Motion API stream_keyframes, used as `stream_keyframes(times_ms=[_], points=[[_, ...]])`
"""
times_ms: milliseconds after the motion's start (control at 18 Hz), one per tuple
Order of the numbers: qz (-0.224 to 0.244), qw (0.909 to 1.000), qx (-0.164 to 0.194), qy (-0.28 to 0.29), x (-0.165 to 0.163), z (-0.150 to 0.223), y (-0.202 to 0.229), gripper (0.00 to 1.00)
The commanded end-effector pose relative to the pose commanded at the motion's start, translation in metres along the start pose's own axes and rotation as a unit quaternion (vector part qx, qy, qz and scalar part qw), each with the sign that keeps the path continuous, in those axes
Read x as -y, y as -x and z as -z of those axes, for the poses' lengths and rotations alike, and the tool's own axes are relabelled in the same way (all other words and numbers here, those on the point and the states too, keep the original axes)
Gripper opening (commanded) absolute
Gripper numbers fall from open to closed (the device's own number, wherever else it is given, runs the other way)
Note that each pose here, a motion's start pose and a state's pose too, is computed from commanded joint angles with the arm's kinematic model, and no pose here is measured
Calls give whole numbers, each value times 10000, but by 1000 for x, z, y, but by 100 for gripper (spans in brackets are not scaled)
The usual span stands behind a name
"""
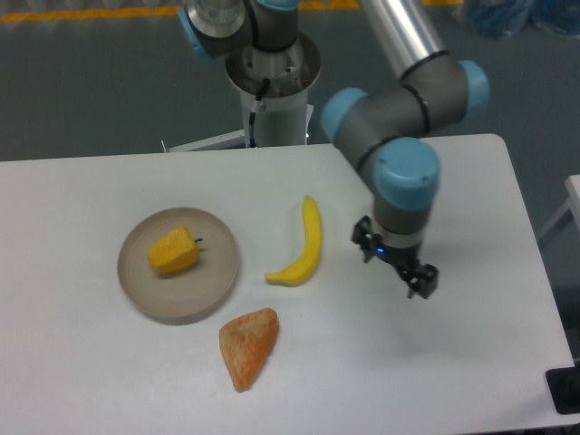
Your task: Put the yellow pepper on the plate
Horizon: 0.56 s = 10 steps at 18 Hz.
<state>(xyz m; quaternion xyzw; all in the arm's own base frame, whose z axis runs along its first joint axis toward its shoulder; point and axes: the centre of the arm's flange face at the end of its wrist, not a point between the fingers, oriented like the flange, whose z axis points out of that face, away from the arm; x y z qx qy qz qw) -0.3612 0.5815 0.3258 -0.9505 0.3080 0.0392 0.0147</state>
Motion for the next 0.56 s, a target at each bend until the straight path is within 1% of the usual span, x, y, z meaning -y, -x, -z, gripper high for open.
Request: stream_keyframes(times_ms=[222,556], points=[[14,10000,-6,13,-6,-5,12,100],[22,10000,15,3,-7,-3,13,100]])
